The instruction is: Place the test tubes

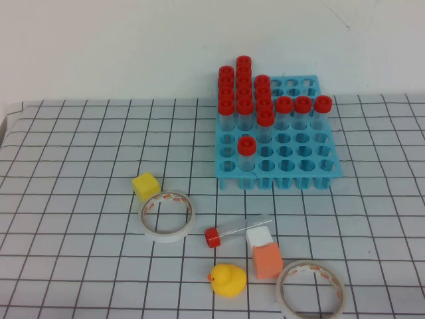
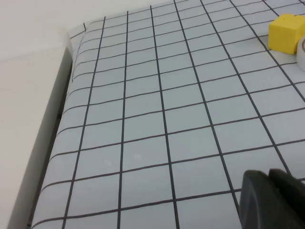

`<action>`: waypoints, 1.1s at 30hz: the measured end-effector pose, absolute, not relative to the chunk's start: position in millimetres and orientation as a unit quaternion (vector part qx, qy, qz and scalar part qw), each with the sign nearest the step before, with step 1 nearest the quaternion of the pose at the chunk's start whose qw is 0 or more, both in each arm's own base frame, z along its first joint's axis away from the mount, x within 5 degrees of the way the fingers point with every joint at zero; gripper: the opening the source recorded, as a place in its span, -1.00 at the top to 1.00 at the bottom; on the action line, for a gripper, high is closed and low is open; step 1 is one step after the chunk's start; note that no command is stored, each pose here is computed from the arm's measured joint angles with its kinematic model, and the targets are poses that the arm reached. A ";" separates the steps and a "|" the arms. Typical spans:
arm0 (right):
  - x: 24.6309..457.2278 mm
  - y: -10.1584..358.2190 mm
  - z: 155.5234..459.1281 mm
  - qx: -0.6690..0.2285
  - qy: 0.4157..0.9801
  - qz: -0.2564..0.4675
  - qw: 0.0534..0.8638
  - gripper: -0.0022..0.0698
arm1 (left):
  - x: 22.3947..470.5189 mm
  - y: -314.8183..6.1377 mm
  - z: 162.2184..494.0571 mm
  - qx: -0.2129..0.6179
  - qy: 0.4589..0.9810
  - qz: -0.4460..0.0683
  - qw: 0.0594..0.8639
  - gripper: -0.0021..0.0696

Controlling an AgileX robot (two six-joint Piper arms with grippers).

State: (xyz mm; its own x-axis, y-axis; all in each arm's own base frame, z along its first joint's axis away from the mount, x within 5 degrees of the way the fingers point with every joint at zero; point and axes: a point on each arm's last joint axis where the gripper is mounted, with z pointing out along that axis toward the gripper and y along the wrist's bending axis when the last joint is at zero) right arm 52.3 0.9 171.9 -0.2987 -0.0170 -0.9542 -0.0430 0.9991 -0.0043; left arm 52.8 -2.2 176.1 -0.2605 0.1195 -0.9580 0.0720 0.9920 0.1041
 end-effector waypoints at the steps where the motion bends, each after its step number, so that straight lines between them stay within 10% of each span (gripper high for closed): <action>1: 52.3 0.9 171.9 -0.019 0.806 0.011 0.592 0.94 | 52.8 -2.2 176.1 0.060 0.794 0.020 0.605 0.95; 33: 52.4 -1.4 172.2 -0.037 0.804 -0.018 0.593 0.94 | 52.8 -2.2 176.1 0.061 0.794 0.020 0.605 0.95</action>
State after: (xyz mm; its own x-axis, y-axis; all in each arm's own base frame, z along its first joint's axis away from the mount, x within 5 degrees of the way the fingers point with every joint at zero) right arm 52.4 -1.4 172.2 -0.2946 -0.0805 -0.9522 -0.0375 0.9967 -0.0727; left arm 52.8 -2.2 176.1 -0.2604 0.1215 -0.9578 0.0725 0.9917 0.1061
